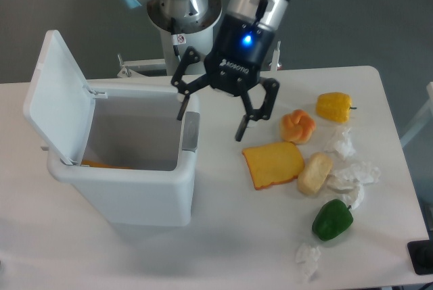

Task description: Place the long bread in the trash can

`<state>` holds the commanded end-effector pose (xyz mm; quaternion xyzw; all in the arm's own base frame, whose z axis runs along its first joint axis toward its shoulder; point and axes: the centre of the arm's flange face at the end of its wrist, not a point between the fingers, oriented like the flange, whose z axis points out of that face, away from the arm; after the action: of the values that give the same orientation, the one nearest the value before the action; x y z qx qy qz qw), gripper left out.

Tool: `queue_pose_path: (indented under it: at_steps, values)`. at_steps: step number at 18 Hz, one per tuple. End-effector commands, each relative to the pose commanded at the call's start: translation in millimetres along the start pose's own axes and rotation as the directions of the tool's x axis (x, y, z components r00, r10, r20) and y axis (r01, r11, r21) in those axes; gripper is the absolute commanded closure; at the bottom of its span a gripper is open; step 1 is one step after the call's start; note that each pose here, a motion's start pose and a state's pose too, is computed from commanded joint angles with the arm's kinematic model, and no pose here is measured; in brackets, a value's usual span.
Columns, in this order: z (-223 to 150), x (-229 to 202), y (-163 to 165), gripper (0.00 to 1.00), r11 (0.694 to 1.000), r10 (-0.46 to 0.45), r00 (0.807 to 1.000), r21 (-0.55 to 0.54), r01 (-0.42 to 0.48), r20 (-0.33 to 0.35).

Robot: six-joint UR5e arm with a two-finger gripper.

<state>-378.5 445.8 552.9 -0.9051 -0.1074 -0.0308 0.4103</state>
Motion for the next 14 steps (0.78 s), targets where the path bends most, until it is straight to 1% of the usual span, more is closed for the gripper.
queue_pose_path:
  at_steps: [2, 3, 5, 8, 10, 12, 14]
  values:
    - [-0.9, -2.1, 2.2, 0.0, 0.999, 0.028, 0.999, -0.033, -0.026, 0.046]
    - [-4.7, -1.6, 2.8, 0.0, 0.997, 0.056, 0.995, -0.054, -0.052, 0.077]
    - [-7.6, -2.2, 6.3, 0.0, 0.991, 0.102, 0.986, -0.102, -0.089, 0.13]
    - [-15.6, -0.7, 8.4, 0.0, 0.98, 0.159, 0.971, -0.145, -0.134, 0.177]
    - [-21.5, -3.3, 9.4, 0.0, 0.966, 0.213, 0.952, -0.192, -0.172, 0.22]
    - [-28.2, -4.3, 11.7, 0.0, 0.944, 0.282, 0.927, -0.247, -0.22, 0.249]
    - [-29.7, -7.2, 16.0, 0.0, 0.919, 0.337, 0.905, -0.299, -0.256, 0.26]
